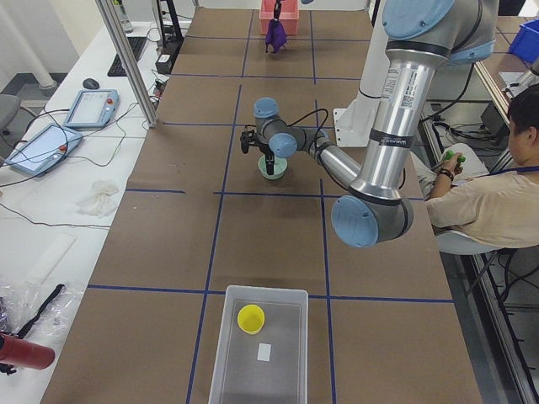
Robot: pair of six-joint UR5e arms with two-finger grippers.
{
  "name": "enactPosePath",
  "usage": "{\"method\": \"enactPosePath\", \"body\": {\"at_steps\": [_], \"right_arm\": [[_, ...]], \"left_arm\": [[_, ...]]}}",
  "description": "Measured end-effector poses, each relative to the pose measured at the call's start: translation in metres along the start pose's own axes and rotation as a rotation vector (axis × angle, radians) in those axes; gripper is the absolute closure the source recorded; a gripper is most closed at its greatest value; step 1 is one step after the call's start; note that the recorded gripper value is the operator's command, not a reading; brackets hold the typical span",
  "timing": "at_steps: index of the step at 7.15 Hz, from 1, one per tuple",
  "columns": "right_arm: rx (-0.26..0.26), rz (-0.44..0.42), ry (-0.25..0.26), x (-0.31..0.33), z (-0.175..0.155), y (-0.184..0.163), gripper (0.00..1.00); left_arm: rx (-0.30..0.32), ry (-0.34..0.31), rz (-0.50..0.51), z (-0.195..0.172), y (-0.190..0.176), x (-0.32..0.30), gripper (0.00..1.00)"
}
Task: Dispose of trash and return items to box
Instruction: 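Grasp the green bowl rim with the left gripper while the right lifts the cloth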
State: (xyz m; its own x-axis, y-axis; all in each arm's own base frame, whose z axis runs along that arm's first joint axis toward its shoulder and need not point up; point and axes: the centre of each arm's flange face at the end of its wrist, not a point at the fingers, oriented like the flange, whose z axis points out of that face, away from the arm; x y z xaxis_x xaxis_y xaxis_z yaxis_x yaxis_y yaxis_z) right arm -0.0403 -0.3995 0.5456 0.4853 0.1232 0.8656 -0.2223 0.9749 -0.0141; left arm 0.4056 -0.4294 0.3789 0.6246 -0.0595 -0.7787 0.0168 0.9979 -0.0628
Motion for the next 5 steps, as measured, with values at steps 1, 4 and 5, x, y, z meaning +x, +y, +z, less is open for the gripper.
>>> {"method": "enactPosePath", "body": {"at_steps": [1, 4, 5], "right_arm": [[0.057, 0.020, -0.029, 0.004, -0.031, -0.006, 1.00], [0.140, 0.053, -0.050, 0.018, -0.071, -0.012, 1.00], [0.170, 0.066, -0.054, 0.027, -0.084, -0.014, 1.00]], "left_arm": [[-0.001, -0.012, -0.005, 0.007, 0.000, -0.001, 0.12], [-0.002, -0.039, -0.013, 0.021, -0.001, -0.006, 0.86], [-0.004, -0.043, -0.014, 0.023, -0.001, -0.007, 1.00]]}}
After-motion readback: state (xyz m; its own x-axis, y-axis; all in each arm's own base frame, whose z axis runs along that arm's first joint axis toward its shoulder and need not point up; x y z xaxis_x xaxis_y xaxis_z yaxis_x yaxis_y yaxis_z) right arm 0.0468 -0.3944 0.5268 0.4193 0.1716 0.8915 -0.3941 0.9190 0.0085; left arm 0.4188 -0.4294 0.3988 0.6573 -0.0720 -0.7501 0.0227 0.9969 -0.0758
